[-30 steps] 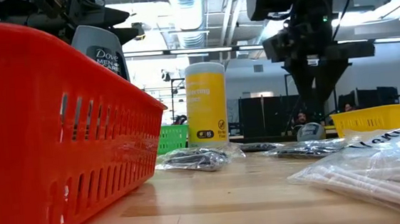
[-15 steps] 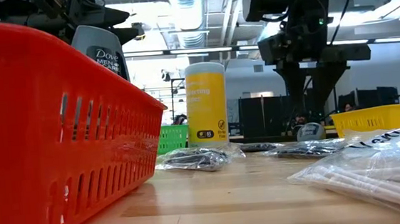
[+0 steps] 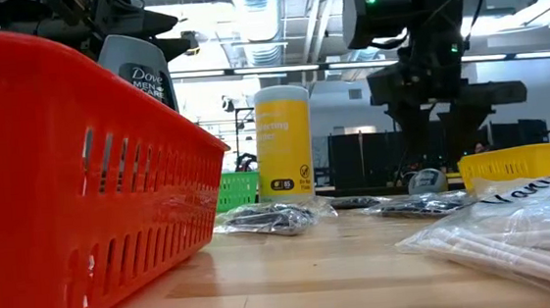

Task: Pick & Place Travel size toiletries
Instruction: Put the gray deodorant into the red bin

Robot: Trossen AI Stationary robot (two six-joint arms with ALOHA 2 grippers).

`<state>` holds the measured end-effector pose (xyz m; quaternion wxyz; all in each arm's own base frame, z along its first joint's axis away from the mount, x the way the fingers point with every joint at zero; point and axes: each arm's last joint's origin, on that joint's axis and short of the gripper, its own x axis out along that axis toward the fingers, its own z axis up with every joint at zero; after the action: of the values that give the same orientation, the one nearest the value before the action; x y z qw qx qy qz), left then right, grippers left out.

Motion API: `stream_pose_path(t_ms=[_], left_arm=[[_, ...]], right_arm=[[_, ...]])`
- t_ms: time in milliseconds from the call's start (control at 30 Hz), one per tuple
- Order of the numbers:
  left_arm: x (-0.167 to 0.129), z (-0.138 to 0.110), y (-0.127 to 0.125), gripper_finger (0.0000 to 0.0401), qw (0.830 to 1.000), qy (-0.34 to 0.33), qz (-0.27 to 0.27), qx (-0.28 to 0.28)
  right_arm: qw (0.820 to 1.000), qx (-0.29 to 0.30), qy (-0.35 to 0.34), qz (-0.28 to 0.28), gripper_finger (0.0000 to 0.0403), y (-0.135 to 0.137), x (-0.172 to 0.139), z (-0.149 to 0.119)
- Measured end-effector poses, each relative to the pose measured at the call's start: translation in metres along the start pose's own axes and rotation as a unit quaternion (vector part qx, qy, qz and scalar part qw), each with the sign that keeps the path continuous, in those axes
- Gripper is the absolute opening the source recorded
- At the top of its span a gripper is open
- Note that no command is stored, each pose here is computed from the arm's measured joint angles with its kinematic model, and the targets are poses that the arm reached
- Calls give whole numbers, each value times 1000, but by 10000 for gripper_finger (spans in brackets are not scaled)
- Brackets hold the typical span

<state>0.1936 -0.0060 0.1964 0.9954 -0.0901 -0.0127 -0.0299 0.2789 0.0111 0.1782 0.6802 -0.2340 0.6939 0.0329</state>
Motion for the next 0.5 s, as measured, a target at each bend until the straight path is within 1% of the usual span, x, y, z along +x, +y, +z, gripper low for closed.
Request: stream_pose_path(t_ms=[100,333,500], left_arm=[[0,0,0,172,1000,0,0,0],[0,0,0,172,1000,0,0,0],[0,0,0,172,1000,0,0,0]], right_arm=[[1000,0,-3,-3,245,0,0,1],[999,-31,-5,-4,245,0,0,1],[999,-41,-11,-6,245,-1,0,2]])
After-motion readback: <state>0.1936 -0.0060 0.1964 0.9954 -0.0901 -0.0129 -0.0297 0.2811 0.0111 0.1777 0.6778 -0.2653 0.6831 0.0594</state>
